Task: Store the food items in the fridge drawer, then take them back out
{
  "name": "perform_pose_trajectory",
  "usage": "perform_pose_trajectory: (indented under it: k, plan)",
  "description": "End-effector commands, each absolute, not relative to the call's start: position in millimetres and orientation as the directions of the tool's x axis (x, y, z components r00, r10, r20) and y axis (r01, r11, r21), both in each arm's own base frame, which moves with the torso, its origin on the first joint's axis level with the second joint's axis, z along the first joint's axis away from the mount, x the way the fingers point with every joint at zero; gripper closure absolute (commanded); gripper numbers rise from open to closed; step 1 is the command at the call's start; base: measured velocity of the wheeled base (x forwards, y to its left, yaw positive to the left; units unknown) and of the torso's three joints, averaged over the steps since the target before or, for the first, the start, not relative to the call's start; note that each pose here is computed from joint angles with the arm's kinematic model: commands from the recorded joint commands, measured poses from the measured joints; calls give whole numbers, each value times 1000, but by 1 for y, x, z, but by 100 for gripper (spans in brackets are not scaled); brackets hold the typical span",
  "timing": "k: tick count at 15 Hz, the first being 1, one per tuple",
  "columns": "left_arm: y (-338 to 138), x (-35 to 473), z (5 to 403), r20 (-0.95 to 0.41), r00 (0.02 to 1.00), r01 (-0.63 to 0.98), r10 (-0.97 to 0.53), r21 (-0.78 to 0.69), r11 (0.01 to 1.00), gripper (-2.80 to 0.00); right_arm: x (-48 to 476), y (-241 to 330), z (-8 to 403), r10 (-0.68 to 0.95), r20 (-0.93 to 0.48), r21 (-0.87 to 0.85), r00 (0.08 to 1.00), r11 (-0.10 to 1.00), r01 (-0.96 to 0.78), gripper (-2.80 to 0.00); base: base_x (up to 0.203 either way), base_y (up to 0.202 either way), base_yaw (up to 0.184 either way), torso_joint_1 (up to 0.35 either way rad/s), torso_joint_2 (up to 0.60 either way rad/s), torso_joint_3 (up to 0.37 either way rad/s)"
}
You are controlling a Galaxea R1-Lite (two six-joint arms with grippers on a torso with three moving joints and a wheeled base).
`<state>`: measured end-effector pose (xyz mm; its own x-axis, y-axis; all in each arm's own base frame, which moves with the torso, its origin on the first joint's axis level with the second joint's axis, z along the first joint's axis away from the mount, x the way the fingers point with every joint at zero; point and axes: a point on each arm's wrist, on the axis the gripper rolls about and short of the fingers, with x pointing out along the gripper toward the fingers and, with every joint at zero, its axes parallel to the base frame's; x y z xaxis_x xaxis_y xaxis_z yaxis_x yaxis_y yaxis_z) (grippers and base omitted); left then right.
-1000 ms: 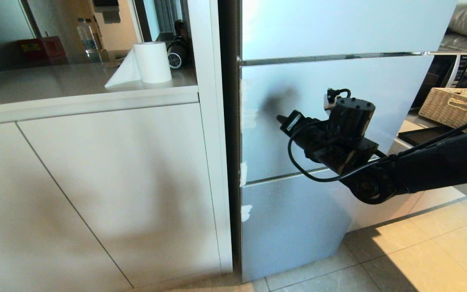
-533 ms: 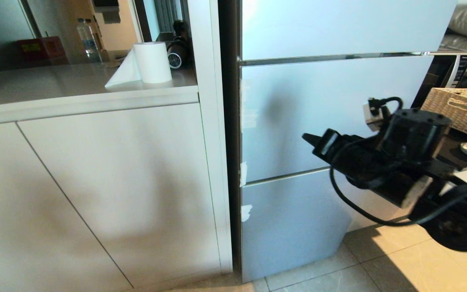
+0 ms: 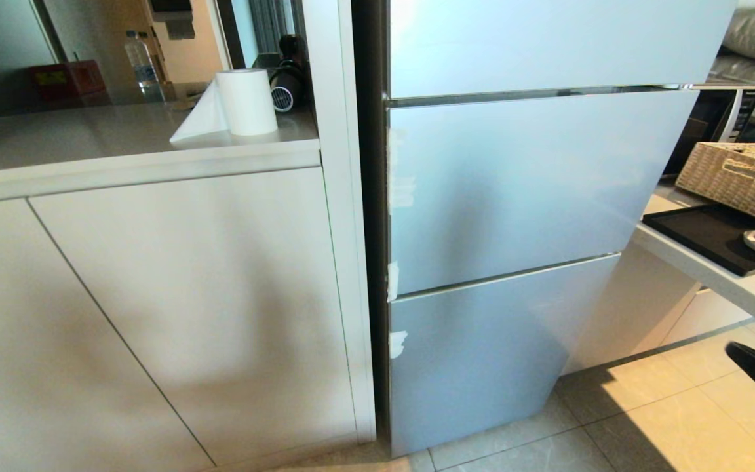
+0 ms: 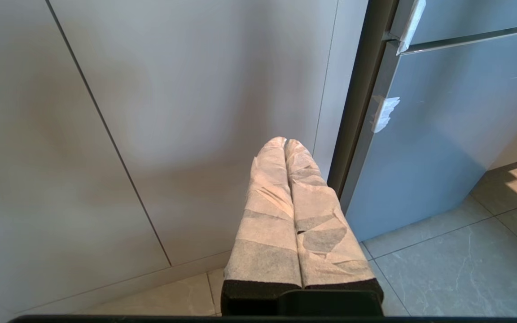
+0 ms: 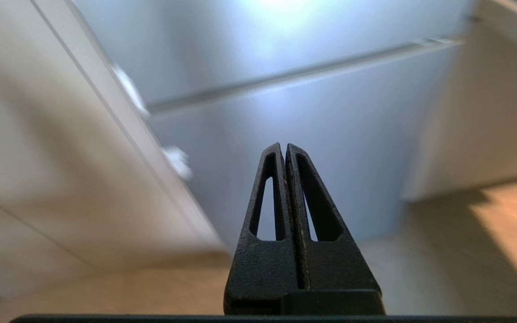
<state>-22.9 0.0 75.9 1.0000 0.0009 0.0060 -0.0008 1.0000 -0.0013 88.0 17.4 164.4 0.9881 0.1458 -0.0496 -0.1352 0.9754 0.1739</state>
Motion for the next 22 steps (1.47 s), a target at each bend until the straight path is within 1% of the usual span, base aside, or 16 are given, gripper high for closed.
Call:
perform_pose_trajectory:
  k: [1,4,5,7,8,9,10,12,16,22]
  plan:
    - [0,-23,76,6,1000,0,0,-2,1000,0,41,4,152,86,16,151,996,985,-87,0,0,0,0,0,0,0]
    - [0,-23,76,5,1000,0,0,-2,1000,0,4,0,118,77,-14,83,997,994,-76,0,0,0,0,0,0,0]
    - [0,-23,76,5,1000,-1,1,-2,1000,0,-5,0,107,69,2,50,998,996,-69,0,0,0,0,0,0,0]
    - [0,-23,76,5,1000,0,0,-2,1000,0,-21,0,93,53,92,-3,994,999,-53,0,0,0,0,0,0,0]
    - [0,-23,76,6,1000,-2,2,-2,1000,0,-24,0,86,38,81,-42,996,998,-35,0,0,0,0,0,0,0]
    - [0,-23,76,5,1000,-2,2,-2,1000,0,-24,0,78,17,20,-84,1000,996,-15,0,0,0,0,0,0,0]
    - [0,-23,76,5,1000,-1,1,-2,1000,0,-23,0,74,3,-12,-70,1000,998,-4,0,0,0,0,0,0,0]
    - [0,-23,76,5,1000,-1,1,-2,1000,0,-23,0,74,-1,-11,-35,1000,999,0,0,0,0,0,0,0,0]
    - [0,-23,75,5,1000,-1,1,-2,1000,0,-23,0,74,4,-14,-70,1000,998,-5,0,0,0,0,0,0,0]
    - [0,-23,75,5,1000,-2,2,-2,1000,0,-23,0,74,6,-11,-65,1000,998,-7,0,0,0,0,0,0,0]
